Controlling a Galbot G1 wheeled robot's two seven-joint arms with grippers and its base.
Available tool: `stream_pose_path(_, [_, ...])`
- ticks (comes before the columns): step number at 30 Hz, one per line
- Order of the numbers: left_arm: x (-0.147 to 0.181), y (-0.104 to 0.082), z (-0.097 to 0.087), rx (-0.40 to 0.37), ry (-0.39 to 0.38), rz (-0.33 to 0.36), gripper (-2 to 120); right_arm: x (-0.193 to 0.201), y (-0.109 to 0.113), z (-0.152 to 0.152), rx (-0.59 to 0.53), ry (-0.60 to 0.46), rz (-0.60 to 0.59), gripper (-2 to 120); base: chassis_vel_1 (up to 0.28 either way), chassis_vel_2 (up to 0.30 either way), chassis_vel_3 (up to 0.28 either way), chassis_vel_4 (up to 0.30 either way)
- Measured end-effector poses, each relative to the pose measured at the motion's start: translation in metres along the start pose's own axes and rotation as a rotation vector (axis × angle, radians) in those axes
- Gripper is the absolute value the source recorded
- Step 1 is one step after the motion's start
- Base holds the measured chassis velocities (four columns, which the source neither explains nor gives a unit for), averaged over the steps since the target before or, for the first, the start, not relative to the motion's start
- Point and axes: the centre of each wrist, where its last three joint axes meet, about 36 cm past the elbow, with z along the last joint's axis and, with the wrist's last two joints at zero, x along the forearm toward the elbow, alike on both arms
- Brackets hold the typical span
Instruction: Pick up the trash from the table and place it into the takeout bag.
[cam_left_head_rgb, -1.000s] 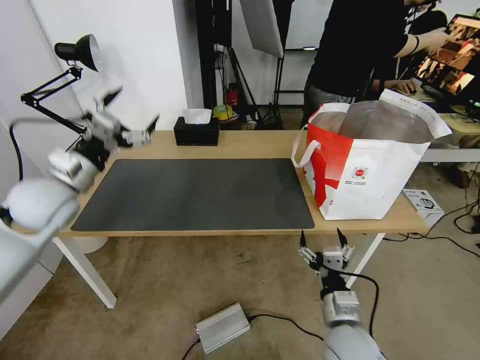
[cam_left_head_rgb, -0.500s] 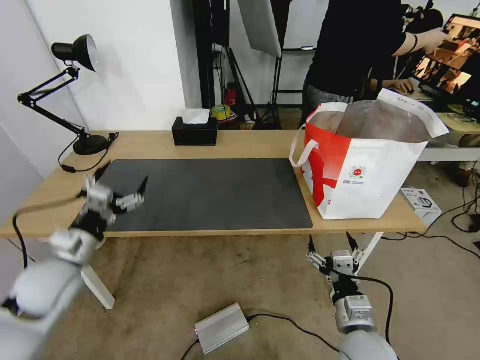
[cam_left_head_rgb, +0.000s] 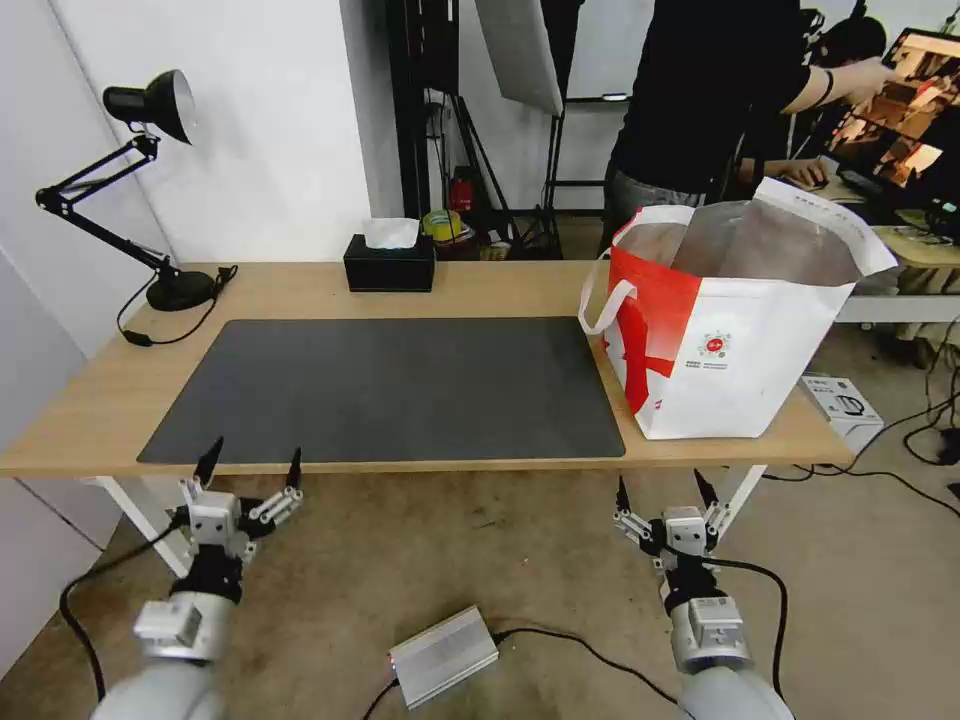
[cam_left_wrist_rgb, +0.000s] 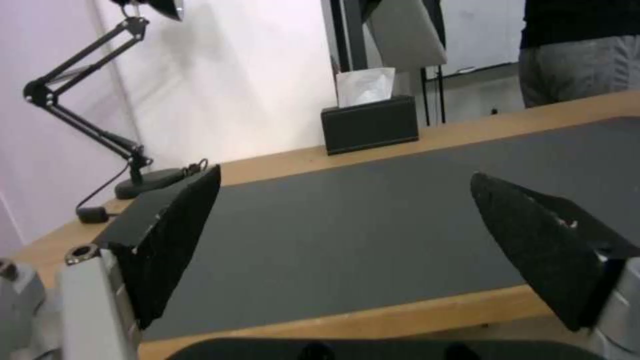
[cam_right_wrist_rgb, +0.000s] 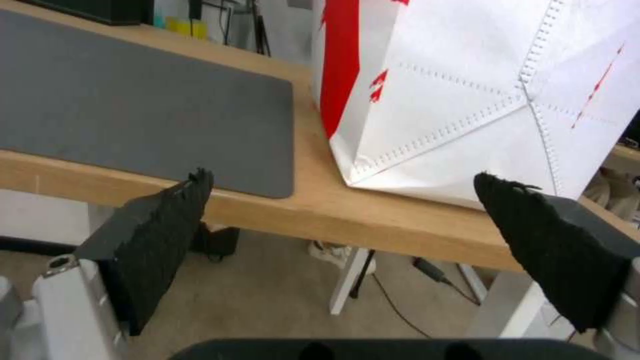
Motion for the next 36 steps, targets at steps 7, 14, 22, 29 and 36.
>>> stream_pose_path(7, [0.015,-0.009,0.004,0.008,0.004,-0.032,100,0.0,0.0,-0.002,-0.001,-0.004,-0.001,100,0.0,0.0,0.0,0.0])
stream_pose_path(14, [0.024,-0.011,0.005,0.017,0.002,-0.059,100,0.0,0.0,-0.002,-0.006,-0.002,0.002,100,0.0,0.0,0.0,0.0])
stream_pose_path(22, [0.023,-0.013,0.003,0.022,-0.012,-0.079,100,0.001,0.002,-0.003,-0.018,-0.002,0.004,100,0.0,0.0,0.0,0.0])
stream_pose_path(29, [0.026,-0.017,0.003,0.027,-0.005,-0.099,100,0.001,0.003,-0.004,-0.023,0.0,0.007,100,0.0,0.0,0.0,0.0])
stream_pose_path(36, [0.027,-0.019,0.005,0.032,-0.002,-0.106,100,0.001,0.003,-0.004,-0.024,0.0,0.007,100,0.0,0.0,0.0,0.0])
